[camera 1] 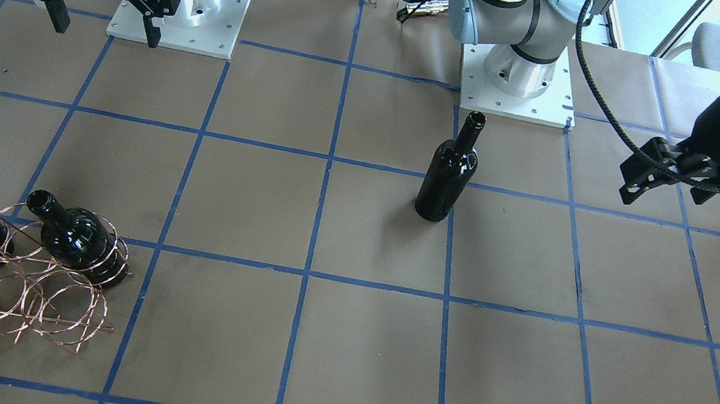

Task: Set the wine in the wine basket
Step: 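Raise the left gripper away while the right gripper moves toward the standing bottle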

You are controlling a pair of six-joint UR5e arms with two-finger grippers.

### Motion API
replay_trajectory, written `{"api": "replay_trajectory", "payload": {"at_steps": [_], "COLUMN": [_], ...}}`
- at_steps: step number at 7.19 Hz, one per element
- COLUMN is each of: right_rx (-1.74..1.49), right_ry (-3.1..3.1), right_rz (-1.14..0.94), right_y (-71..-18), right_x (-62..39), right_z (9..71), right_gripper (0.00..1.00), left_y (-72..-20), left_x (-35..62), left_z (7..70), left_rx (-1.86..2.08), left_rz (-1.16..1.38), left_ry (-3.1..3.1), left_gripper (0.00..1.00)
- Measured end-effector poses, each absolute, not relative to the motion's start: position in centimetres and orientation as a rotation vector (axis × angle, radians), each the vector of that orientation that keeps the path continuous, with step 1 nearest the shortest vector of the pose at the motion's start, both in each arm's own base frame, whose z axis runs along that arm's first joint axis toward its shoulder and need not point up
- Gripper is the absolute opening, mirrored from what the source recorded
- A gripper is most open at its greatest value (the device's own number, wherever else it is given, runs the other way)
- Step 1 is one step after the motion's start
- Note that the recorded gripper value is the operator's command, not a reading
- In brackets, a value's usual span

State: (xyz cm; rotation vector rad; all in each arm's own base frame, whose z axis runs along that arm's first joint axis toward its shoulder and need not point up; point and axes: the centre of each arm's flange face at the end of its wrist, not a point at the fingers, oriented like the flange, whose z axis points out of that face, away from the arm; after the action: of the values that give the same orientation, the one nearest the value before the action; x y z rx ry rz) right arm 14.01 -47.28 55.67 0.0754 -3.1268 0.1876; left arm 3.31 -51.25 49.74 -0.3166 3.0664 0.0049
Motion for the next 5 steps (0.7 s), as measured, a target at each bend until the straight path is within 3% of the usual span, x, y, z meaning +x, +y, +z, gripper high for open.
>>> {"api": "replay_trajectory", "payload": {"at_steps": [5], "right_rx": [-0.016], "right_ry": [-3.170], "right_rz": [0.139], "right_y": [-45.1], "right_x": [32.6], "right_z": [53.0], "right_gripper": [1.00], "left_y": [-49.1], "left_x": [11.0], "left_z": [49.6], "left_rx": [-0.216], "left_rz": [0.088], "left_ry": [3.080], "left_gripper": [1.00]}}
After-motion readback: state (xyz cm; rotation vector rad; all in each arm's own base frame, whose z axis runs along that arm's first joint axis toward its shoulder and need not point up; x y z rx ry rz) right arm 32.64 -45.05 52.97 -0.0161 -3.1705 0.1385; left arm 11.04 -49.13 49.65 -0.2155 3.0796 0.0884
